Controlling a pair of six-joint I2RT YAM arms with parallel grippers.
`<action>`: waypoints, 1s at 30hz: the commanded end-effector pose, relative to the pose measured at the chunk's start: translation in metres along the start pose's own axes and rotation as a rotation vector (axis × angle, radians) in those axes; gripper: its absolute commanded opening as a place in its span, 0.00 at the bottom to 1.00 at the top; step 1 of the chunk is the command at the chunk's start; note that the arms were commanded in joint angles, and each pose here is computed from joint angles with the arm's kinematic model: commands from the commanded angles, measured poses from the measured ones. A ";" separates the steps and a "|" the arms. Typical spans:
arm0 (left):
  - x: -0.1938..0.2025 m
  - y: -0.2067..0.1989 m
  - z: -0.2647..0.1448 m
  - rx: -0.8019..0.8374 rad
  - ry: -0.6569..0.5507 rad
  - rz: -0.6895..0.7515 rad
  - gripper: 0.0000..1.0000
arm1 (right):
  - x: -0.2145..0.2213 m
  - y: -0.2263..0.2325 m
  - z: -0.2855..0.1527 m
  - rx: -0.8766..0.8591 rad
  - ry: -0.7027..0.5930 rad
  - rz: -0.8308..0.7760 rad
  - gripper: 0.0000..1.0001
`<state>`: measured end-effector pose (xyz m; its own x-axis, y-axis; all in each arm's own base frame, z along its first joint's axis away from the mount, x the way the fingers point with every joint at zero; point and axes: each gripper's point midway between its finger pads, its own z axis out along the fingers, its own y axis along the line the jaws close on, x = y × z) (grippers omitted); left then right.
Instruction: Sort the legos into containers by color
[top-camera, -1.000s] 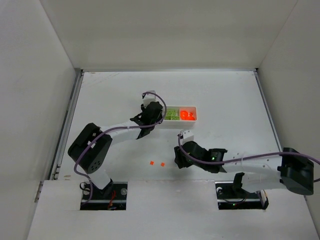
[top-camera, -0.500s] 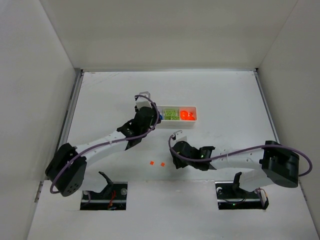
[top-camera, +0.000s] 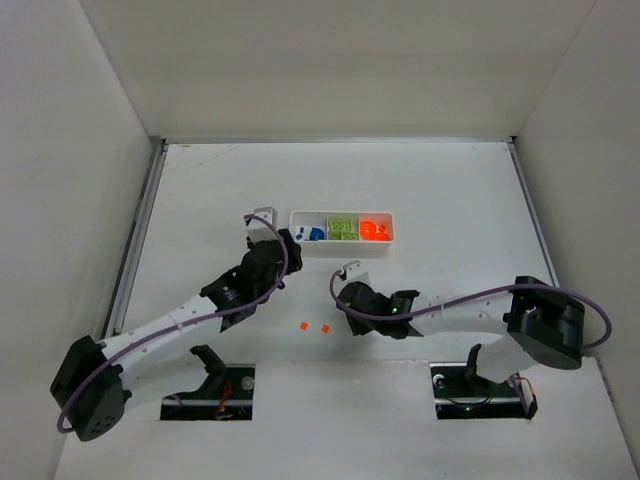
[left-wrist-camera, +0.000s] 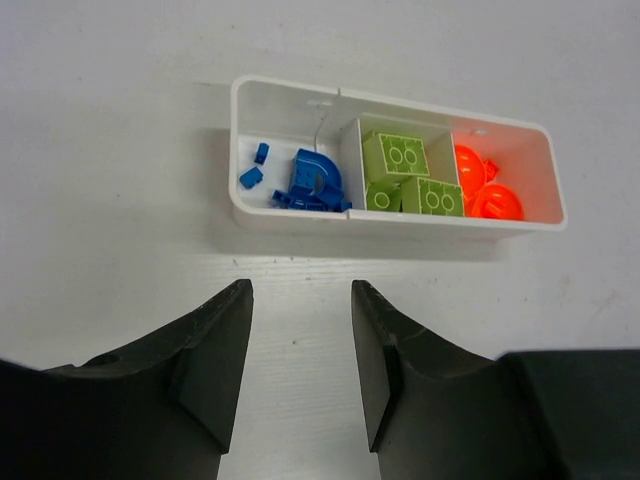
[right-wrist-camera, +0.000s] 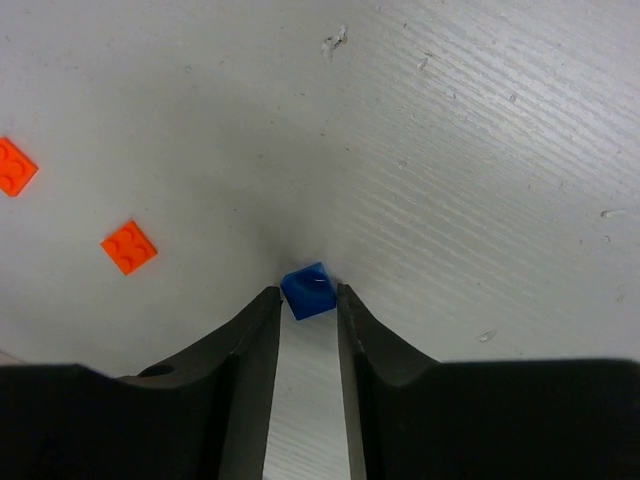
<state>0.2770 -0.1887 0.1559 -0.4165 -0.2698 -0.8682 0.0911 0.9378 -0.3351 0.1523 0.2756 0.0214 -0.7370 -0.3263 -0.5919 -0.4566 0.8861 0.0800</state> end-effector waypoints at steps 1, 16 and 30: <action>0.012 0.010 -0.012 -0.013 0.021 -0.005 0.42 | -0.011 0.008 -0.001 -0.002 -0.025 0.008 0.33; 0.074 0.035 -0.045 0.004 0.155 -0.039 0.41 | -0.119 0.024 -0.042 -0.062 -0.258 0.024 0.27; 0.144 0.019 -0.068 0.042 0.333 0.101 0.35 | -0.246 0.016 0.007 -0.033 -0.379 0.068 0.28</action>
<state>0.1625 -0.1979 0.0596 -0.6629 -0.0826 -0.7441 0.2116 0.9327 -0.2921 0.3084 0.3574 0.1504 -0.5682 -0.1327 -0.8121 -0.4147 0.8986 0.1433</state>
